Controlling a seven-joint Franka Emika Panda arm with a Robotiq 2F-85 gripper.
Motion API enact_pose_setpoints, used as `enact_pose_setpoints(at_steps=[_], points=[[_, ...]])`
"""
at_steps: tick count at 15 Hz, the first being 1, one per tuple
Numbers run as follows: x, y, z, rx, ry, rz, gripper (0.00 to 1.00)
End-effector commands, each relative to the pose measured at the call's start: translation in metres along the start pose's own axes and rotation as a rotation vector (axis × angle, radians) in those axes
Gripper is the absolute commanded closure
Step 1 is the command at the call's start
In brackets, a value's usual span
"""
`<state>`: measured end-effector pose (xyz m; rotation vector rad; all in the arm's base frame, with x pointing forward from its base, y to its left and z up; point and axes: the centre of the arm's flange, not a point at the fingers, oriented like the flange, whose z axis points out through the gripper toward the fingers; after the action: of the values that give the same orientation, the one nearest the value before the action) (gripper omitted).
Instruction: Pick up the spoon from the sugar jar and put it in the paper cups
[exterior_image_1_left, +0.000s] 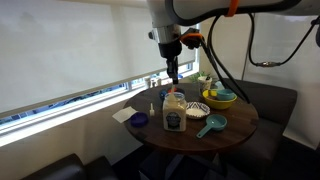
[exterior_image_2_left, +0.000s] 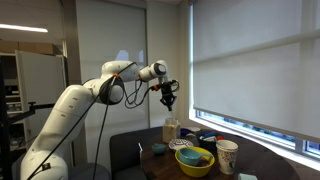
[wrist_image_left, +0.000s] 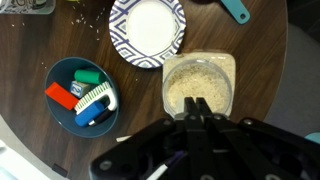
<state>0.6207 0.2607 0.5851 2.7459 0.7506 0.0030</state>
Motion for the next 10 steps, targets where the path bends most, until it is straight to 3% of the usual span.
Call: enact_pose_setpoints(at_steps=[1,5,10], points=[[-0.027,0.017,-0.011,0.100,0.115,-0.043,0.99],[-0.031,0.035,-0.014,0.221,0.229,-0.117,0.99],[-0.045,0.044,-0.009,0.310,0.215,-0.160,0.99]])
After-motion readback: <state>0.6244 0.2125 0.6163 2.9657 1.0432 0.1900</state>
